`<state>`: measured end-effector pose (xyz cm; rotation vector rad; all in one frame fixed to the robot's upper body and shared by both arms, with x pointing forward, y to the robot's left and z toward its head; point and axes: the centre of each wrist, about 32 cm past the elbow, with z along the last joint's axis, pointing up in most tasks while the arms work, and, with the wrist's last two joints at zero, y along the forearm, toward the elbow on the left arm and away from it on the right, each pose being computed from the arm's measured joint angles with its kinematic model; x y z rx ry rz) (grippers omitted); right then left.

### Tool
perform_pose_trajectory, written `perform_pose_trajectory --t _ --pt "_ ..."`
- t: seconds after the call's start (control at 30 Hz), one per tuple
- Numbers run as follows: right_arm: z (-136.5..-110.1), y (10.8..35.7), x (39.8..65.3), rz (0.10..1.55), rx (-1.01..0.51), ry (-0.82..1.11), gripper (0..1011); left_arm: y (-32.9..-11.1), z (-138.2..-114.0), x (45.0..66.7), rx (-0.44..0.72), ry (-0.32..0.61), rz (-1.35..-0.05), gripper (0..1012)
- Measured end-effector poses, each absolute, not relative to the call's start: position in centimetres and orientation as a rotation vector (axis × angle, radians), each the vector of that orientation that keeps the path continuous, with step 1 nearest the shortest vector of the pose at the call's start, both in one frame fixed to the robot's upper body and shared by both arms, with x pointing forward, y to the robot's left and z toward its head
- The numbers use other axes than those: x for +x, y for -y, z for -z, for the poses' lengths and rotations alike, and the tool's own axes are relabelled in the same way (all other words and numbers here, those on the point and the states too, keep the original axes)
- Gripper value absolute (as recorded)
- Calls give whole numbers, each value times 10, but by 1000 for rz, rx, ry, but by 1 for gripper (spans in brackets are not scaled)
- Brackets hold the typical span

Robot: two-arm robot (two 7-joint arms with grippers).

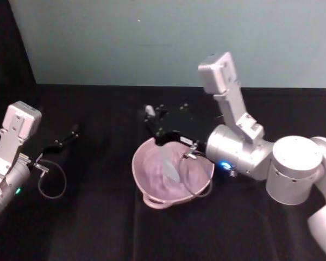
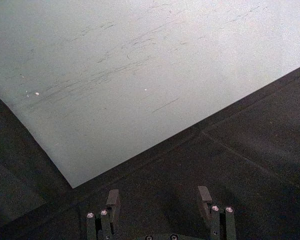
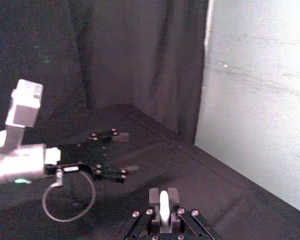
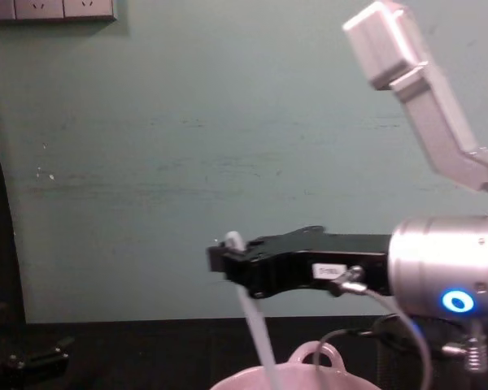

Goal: Use the one hand to pick up the spoon and stir the clear water in the bowl.

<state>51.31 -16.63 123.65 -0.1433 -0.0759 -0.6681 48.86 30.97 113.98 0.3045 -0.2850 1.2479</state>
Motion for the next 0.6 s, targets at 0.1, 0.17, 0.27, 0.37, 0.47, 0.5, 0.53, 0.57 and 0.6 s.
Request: perform_pose_trajectory --t 0.1,0.17,0.27,0.37,0.47,0.5,0.53,0.57,0.6 --pt "-1236 156 514 641 -139 76 110 -310 -1140 489 305 285 -1248 1011" --pt "-1238 151 516 629 -133 79 110 -310 -1140 489 304 285 -1248 1011" --pt "-1239 148 518 624 -125 83 110 -310 -1140 489 305 285 -1248 1011" --pt "-1240 145 522 621 -114 87 110 -310 -1140 489 304 285 -1248 1011" --pt "-1240 144 527 623 -102 82 110 -310 -1140 489 304 285 -1248 1011" --pt "-1239 144 531 627 -94 73 110 -310 -1140 489 304 285 -1248 1011" --pt "-1238 144 533 628 -89 68 110 -310 -1140 489 304 285 -1248 1011" --pt "-1237 144 535 631 -85 62 110 -310 -1140 489 304 285 -1248 1011" --pt "-1234 145 540 637 -76 50 110 -310 -1140 489 304 285 -1248 1011"
